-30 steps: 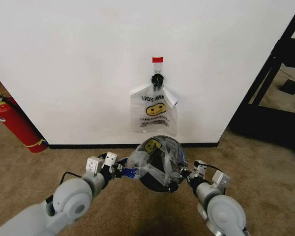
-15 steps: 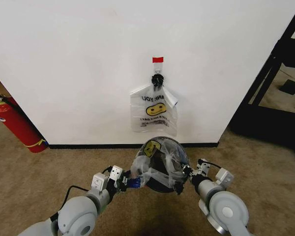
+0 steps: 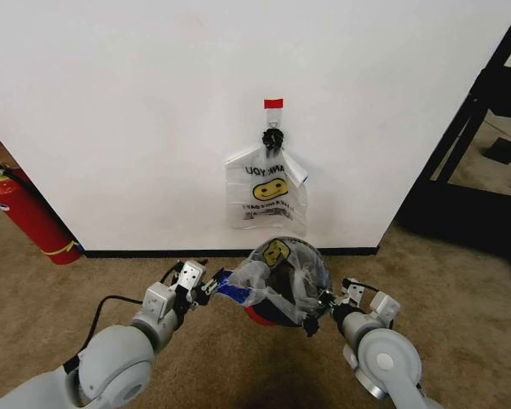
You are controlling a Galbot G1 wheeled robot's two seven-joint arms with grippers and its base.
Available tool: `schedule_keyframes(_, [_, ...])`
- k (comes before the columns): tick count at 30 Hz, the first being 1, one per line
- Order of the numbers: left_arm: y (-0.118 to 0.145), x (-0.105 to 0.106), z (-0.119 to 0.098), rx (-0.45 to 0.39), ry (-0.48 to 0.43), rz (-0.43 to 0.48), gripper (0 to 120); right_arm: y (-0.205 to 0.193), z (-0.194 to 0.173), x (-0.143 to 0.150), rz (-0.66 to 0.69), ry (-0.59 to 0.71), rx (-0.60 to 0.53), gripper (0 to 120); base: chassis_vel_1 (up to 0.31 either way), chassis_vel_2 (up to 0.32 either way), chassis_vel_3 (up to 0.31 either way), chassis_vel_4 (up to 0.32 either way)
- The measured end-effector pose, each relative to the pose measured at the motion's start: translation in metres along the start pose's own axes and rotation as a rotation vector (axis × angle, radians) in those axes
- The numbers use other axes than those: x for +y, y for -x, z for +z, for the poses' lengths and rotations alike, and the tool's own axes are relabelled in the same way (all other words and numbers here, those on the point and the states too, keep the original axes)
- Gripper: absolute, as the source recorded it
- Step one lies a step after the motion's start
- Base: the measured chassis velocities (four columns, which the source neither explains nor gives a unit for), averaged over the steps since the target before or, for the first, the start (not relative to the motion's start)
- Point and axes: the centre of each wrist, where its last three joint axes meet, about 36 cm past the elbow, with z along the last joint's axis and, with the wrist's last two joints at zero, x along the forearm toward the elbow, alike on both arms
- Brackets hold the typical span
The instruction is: Pick up the garbage bag from the wall and place it over the trash bin.
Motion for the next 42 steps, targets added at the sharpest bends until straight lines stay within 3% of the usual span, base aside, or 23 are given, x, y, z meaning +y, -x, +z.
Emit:
schedule_keyframes(2, [-0.007, -0.004, -0.007, -0.067, 0.078, 0.032, 74, 0.003, -0.001, 0.0, 0.005, -0.006, -0.001, 0, 0.0, 0.0, 0.0, 0.0])
schedule_keyframes(4, [-0.008, -0.006, -0.009, -0.083, 0.099, 0.045, 76, 0.004, -0.001, 0.0, 0.007, -0.007, -0.001, 0, 0.0, 0.0, 0.0, 0.0])
schedule_keyframes(7, [-0.015, -0.012, -0.01, -0.146, 0.275, 0.16, 90, 0.006, -0.003, 0.0, 0.017, -0.017, -0.002, 0, 0.0, 0.0, 0.0, 0.0])
schedule_keyframes(10, [-0.014, -0.014, -0.008, -0.157, 0.333, 0.196, 95, 0.008, -0.003, 0.002, 0.015, -0.022, 0.002, 0, 0.0, 0.0, 0.0, 0.0])
schedule_keyframes(12, [-0.001, -0.023, -0.002, -0.137, 0.403, 0.287, 100, 0.01, -0.002, 0.004, 0.014, -0.035, 0.006, 0, 0.0, 0.0, 0.0, 0.0])
schedule_keyframes(17, [0.012, -0.031, -0.009, -0.106, 0.425, 0.363, 99, 0.009, -0.001, 0.002, 0.022, -0.044, 0.005, 0, 0.0, 0.0, 0.0, 0.0])
schedule_keyframes(22, [0.021, -0.026, -0.023, -0.017, 0.476, 0.415, 97, 0.008, 0.001, 0.001, 0.03, -0.053, 0.005, 0, 0.0, 0.0, 0.0, 0.0])
schedule_keyframes(24, [0.026, -0.028, -0.028, 0.022, 0.506, 0.428, 89, 0.008, 0.001, 0.001, 0.029, -0.054, 0.004, 0, 0.0, 0.0, 0.0, 0.0])
schedule_keyframes(30, [0.035, -0.037, -0.023, 0.045, 0.521, 0.454, 73, 0.007, 0.0, 0.002, 0.028, -0.053, 0.0, 0, 0.0, 0.0, 0.0, 0.0])
schedule_keyframes(42, [0.044, -0.048, -0.014, 0.086, 0.502, 0.492, 71, 0.004, 0.003, 0.002, 0.029, -0.051, 0.003, 0, 0.0, 0.0, 0.0, 0.0])
